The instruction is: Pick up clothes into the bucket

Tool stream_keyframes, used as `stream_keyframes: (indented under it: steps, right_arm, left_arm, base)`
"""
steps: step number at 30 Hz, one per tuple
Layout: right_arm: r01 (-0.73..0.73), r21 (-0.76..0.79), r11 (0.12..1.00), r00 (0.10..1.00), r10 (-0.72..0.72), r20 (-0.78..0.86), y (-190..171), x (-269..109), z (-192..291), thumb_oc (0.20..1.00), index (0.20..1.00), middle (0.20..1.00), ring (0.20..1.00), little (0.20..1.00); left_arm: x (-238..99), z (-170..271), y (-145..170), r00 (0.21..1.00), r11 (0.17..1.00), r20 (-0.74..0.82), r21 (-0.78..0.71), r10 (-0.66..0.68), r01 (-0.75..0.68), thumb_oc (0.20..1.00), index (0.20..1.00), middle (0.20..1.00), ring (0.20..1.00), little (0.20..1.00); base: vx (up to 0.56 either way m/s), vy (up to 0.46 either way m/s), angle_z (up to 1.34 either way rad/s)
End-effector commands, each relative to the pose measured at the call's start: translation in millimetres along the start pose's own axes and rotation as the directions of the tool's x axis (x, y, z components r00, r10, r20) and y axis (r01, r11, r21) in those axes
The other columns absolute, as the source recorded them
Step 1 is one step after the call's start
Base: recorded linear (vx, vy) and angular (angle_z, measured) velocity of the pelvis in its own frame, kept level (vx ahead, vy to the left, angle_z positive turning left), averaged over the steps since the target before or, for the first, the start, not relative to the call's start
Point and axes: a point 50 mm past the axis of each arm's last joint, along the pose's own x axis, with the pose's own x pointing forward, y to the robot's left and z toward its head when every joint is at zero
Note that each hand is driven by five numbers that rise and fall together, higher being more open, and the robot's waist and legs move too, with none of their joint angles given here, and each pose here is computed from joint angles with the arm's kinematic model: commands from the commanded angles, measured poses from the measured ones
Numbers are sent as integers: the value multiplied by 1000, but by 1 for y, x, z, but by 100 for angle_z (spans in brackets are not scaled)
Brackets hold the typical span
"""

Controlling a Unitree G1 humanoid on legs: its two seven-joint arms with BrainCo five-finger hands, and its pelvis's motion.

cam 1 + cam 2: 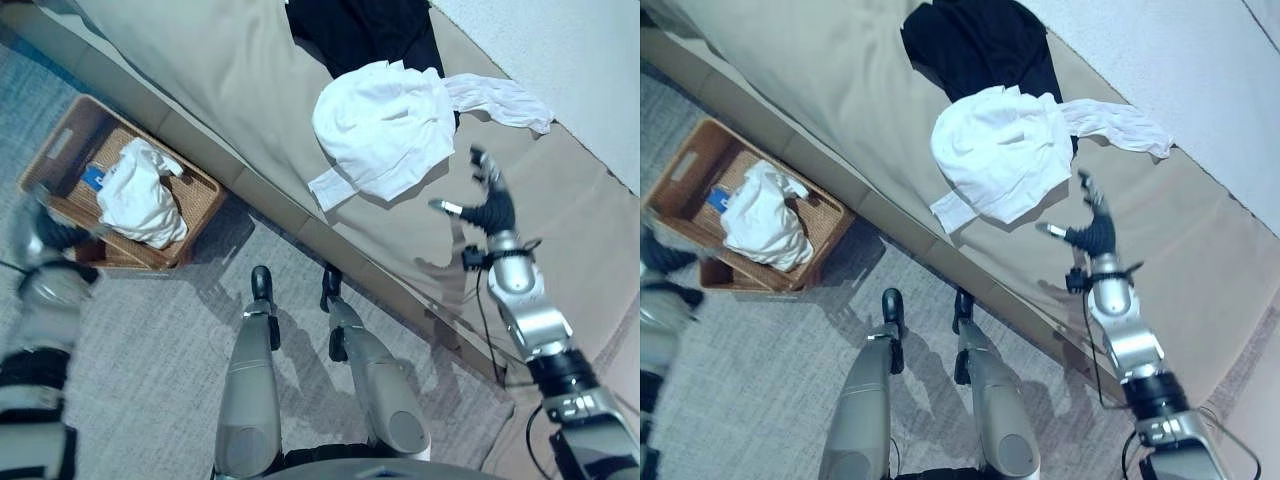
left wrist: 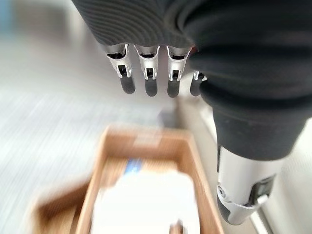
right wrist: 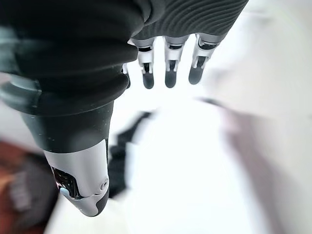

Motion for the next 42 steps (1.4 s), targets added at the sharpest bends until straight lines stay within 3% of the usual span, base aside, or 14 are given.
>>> stream_keyframes:
  steps: [1,2,9,15,17,25,32,41,42]
  right_arm:
    - [91,-98,991,987,-77,138,-23,21,24,1000,1000,1000,1000,1000]
    - [90,-112,990,990,-77,119,-22,36,24,1000,1000,1000,1000,1000]
    - [213,-212,954,977,-205,60,-35,88,31,1000,1000,1000,1000,1000]
    - [267,-242,933,962,-273,7,-45,116,42,1000,1000,1000,1000,1000]
    - [259,-321,911,956,-288,-46,-52,132,46,1000,1000,1000,1000,1000]
    - [108,-552,827,935,-273,-226,-63,142,30,1000,1000,1000,1000,1000]
    - [36,-651,758,919,-281,-277,-78,141,26,1000,1000,1000,1000,1000]
    - [-31,-711,703,924,-251,-288,-83,141,25,1000,1000,1000,1000,1000]
    - [-46,-726,686,928,-241,-286,-82,142,26,693,693,693,693,693]
  left_arm:
    - [-8,10,-21,997,996,70,-87,-25,31,1000,1000,1000,1000,1000]
    - [-22,7,-48,995,977,39,-187,-95,101,1000,1000,1000,1000,1000]
    - [-63,14,-99,971,904,51,-357,-232,234,1000,1000,1000,1000,1000]
    - [-76,22,-111,966,874,68,-412,-251,256,1000,1000,1000,1000,1000]
    - [-85,28,-119,952,857,94,-418,-290,302,1000,1000,1000,1000,1000]
    - [-93,16,-142,924,850,9,-389,-381,354,1000,1000,1000,1000,1000]
    - [-99,3,-163,871,809,-120,-449,-476,380,1000,1000,1000,1000,1000]
    - [-98,8,-172,850,789,-129,-463,-511,404,1000,1000,1000,1000,1000]
    - [-99,11,-174,846,780,-119,-468,-520,414,1000,1000,1000,1000,1000]
  base:
    - [34,-62,18]
    - [27,-56,22]
    - [13,-101,30]
    - [7,-116,27]
    - [54,-143,32]
    - [25,-40,12]
    - [11,-1,5]
    - [5,4,2]
    - [0,0,0]
